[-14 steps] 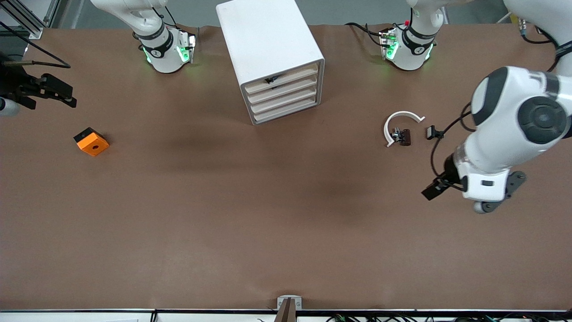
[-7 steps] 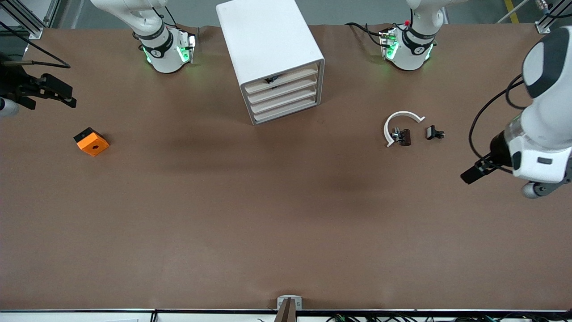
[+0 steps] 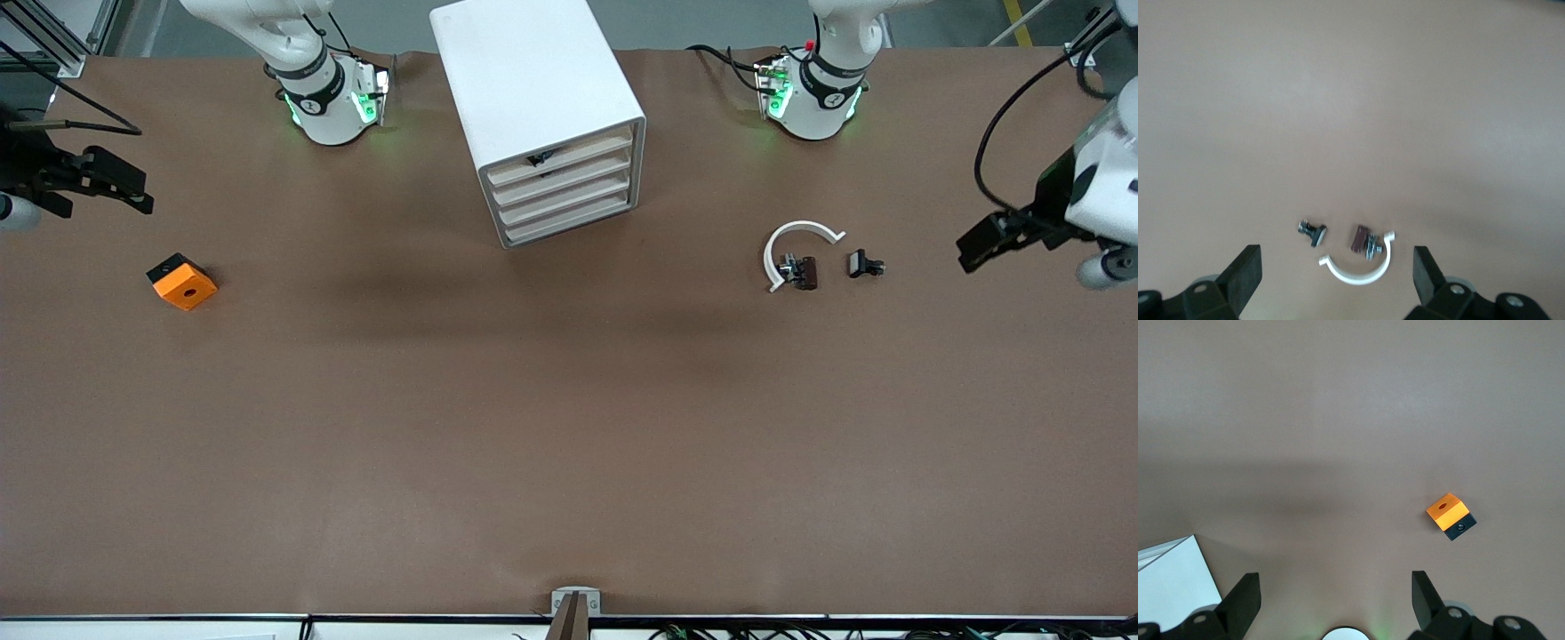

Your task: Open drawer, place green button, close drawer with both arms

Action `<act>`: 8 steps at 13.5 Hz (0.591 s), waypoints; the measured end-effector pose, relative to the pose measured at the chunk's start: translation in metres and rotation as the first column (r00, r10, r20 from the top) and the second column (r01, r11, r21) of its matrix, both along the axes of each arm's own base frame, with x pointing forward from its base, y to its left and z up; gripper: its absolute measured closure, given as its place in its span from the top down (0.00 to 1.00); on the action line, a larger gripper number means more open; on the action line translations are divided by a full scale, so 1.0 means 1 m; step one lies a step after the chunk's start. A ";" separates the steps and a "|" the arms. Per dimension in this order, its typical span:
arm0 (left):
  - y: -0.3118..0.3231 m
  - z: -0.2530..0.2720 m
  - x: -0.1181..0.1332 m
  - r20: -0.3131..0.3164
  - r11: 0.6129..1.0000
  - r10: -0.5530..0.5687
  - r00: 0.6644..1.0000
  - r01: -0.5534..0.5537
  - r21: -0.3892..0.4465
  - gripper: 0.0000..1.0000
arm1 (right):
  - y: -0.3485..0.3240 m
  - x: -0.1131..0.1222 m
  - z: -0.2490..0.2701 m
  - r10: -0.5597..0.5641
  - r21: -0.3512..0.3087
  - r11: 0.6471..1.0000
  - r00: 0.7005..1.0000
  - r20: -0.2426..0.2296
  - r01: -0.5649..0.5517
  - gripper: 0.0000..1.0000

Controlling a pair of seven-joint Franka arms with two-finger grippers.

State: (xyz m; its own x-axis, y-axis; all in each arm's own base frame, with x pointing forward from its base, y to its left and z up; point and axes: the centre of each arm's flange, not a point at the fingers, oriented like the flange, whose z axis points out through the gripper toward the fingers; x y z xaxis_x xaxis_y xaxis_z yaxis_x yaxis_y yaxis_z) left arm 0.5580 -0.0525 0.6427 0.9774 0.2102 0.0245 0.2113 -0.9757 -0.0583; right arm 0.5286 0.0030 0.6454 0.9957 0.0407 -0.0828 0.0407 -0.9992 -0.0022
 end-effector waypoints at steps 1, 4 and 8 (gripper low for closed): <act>0.007 0.002 -0.013 -0.007 1.000 -0.014 1.000 0.014 -0.018 1.00 | 0.000 0.000 0.000 0.000 0.000 1.000 1.000 0.000 0.000 1.00; -0.001 0.004 -0.043 -0.017 0.999 -0.043 0.999 0.042 -0.022 1.00 | 0.000 0.000 0.000 0.000 -0.001 1.000 1.000 0.000 0.000 1.00; -0.002 0.006 -0.054 -0.014 0.997 -0.075 0.997 0.075 -0.018 1.00 | 0.000 0.000 0.000 0.001 -0.001 1.000 1.000 0.000 -0.001 1.00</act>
